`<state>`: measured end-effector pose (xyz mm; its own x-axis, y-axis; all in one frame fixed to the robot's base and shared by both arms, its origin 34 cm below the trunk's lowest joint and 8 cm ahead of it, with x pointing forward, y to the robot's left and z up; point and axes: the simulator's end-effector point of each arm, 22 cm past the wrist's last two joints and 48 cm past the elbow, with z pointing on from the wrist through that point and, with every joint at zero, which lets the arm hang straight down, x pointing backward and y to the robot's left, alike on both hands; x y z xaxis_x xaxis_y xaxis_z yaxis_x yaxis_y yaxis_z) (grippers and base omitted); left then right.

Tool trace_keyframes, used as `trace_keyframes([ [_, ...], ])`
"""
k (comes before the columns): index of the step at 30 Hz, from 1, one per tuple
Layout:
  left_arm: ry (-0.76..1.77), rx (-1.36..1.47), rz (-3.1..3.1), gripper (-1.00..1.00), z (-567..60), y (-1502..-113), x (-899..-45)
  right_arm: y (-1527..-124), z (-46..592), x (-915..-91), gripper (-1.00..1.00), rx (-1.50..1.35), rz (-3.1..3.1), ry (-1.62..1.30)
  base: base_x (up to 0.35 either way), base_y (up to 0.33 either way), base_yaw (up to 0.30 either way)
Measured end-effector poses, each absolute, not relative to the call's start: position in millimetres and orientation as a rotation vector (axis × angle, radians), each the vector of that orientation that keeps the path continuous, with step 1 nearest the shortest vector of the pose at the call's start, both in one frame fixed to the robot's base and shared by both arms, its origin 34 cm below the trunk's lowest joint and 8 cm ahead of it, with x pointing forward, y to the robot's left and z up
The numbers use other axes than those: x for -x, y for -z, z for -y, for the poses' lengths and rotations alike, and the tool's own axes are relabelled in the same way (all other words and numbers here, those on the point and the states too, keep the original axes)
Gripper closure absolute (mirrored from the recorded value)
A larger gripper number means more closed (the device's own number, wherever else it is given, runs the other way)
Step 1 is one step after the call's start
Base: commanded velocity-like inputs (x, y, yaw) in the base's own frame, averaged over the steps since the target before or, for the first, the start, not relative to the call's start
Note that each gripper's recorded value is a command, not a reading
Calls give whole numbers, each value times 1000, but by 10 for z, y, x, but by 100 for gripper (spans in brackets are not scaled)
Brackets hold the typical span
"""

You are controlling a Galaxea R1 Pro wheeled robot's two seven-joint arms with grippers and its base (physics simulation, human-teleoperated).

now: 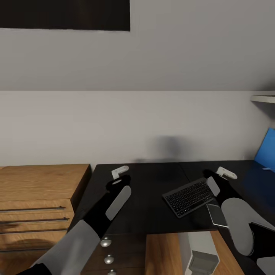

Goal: In the bedroom, organize the workspace by keeping the computer under the desk, ensuring the monitor is on the desk, placing the keyboard on the desk next to the monitor, placing the mouse on the desk next to the keyboard, moving the folder from the swivel chair onto the desk next to the mouse, stacking the notebook on top of the folder with the pen on top of the notebook, and positioning the swivel chair next to the desk.

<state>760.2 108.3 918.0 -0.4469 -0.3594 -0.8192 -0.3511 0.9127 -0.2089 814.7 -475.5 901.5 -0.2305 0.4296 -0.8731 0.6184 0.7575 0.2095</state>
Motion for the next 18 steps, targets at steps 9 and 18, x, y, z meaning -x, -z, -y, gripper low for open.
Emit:
trace_keyframes([
  [9,1,456,-2062,-100,-977,-9183,-7583,-8991,4668,-8163,-100,-798,-1875,206,41,-70,-254],
  [18,-13,379,-2060,-100,-838,-9170,-7540,-8958,4554,-8185,-100,-786,-1885,195,89,-235,-100],
])
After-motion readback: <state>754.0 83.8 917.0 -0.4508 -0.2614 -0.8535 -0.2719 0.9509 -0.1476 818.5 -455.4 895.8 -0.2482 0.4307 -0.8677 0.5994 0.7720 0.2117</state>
